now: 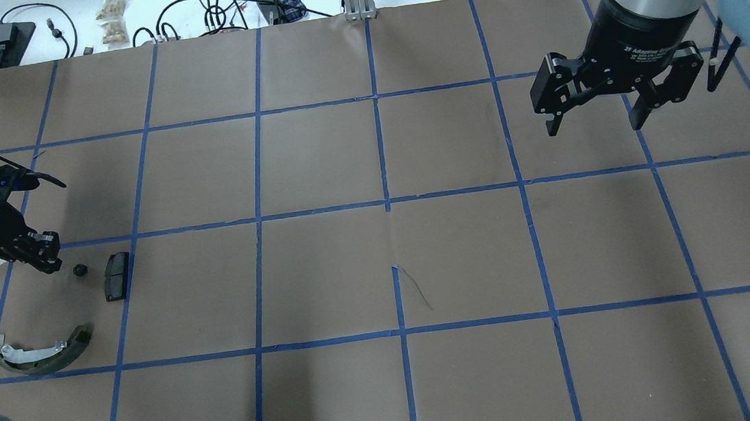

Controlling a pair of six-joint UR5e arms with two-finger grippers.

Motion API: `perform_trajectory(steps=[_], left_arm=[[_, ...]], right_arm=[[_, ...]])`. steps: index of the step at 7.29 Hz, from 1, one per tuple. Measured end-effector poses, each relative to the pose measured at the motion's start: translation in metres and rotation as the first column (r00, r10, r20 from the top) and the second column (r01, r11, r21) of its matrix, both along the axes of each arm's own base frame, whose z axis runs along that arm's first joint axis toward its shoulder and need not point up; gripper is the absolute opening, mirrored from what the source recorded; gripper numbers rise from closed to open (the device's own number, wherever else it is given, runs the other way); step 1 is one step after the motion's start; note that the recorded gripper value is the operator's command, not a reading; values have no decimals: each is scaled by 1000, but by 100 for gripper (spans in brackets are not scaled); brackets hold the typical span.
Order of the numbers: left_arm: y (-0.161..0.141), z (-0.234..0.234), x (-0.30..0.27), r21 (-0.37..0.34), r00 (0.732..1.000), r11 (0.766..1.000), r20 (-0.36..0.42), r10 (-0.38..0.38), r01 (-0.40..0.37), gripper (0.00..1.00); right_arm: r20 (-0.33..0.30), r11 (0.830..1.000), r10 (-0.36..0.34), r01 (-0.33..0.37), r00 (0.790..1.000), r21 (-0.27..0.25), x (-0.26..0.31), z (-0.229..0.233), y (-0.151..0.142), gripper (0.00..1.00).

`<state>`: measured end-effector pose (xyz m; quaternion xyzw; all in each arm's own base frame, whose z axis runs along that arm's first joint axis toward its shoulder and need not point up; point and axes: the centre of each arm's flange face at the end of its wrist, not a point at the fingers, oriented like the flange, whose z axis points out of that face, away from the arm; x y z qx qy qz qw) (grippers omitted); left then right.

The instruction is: Place bearing gear from tray to pile

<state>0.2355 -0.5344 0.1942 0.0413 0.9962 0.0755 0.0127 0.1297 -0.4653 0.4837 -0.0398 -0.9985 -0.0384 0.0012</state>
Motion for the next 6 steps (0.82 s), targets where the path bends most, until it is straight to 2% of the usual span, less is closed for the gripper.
perform_trajectory(steps=[1,4,6], left_arm=[[-2,1,0,-12,1000,1000,-17,4,-4,99],[-3,10,-7,-39,999,999,-46,2,-4,100],[-5,51,-25,-53,999,999,-35,-15,13,100]], right_arm=[[-4,1000,3,-3,1000,0,10,0,4,100],[-2,1000,18,-18,1000,4,21,-3,8,100],[-2,1000,21,-21,1000,4,19,-3,7,100]])
